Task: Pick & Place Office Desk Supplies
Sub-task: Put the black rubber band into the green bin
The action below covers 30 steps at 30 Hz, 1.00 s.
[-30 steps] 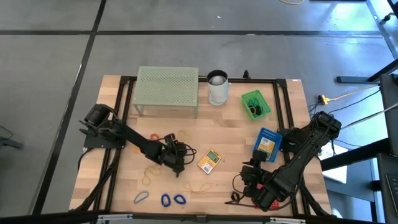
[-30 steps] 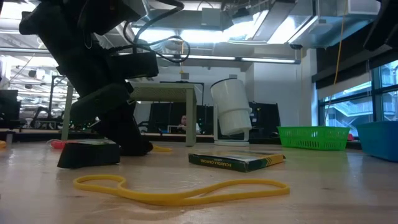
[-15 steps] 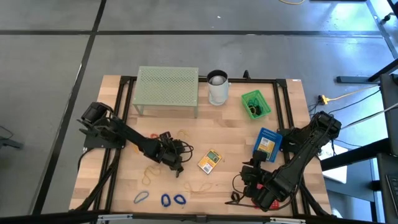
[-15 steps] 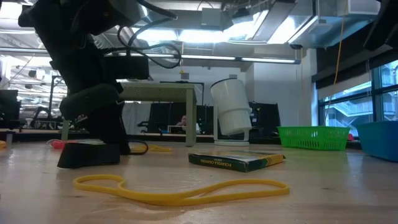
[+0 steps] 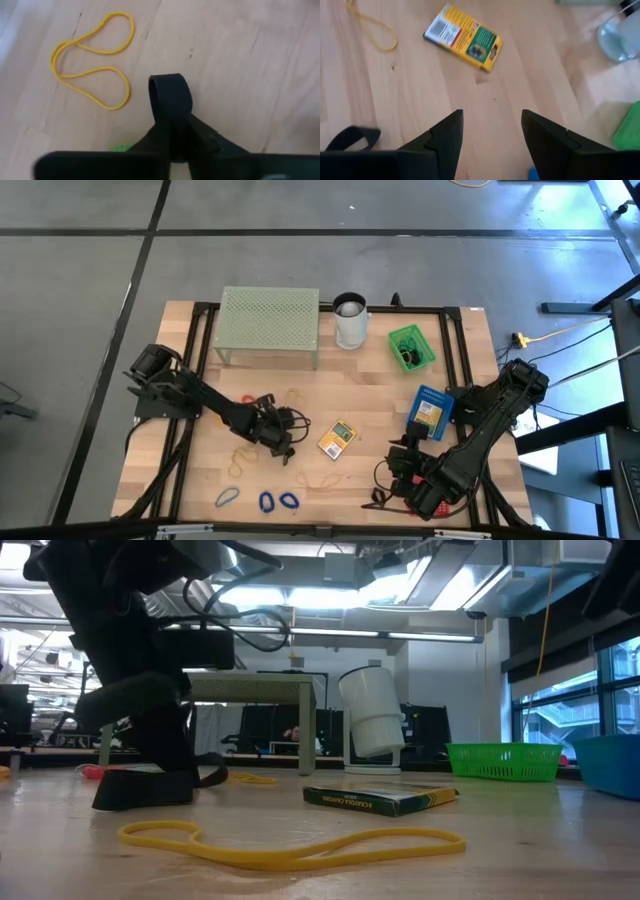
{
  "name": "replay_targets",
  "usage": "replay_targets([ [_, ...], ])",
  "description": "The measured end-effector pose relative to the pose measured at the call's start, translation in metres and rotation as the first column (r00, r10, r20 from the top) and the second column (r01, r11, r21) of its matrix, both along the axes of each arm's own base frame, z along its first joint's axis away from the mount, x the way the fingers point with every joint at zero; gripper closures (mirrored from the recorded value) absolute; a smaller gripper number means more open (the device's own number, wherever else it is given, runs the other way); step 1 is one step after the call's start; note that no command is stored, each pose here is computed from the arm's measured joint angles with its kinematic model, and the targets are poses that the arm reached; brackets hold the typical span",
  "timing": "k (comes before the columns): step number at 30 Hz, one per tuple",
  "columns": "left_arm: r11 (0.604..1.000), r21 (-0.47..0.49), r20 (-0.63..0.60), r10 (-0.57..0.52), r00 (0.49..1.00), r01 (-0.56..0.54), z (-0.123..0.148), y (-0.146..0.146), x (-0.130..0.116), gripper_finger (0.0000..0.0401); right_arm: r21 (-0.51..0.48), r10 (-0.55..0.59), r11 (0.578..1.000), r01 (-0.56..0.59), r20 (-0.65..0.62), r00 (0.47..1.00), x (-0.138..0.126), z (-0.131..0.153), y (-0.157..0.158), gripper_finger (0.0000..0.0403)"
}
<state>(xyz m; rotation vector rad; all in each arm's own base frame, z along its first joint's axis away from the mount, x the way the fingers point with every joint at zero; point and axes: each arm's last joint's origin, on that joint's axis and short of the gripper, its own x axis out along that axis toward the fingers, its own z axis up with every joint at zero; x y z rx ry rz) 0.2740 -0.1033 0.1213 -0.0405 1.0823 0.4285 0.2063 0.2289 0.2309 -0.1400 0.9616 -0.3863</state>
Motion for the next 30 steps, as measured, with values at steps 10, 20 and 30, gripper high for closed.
replay_targets([
  [10,0.991,0.106,0.192,-0.104,0.976,0.084,0.047,-0.015,0.041,0.0395,-0.072,-0.022,0.997,0.032,0.126,0.992,0.009,0.003,-0.005,0.02],
  [20,0.922,0.266,0.432,-0.376,0.82,0.283,0.114,-0.048,0.076,0.0392,-0.066,-0.006,0.998,0.018,0.177,0.984,0.033,0.005,-0.013,0.02],
  [30,0.849,0.354,0.504,-0.527,0.685,0.393,0.132,-0.066,0.08,0.0391,-0.23,0.304,0.939,-0.254,0.214,0.928,0.064,0.017,-0.003,0.02],
])
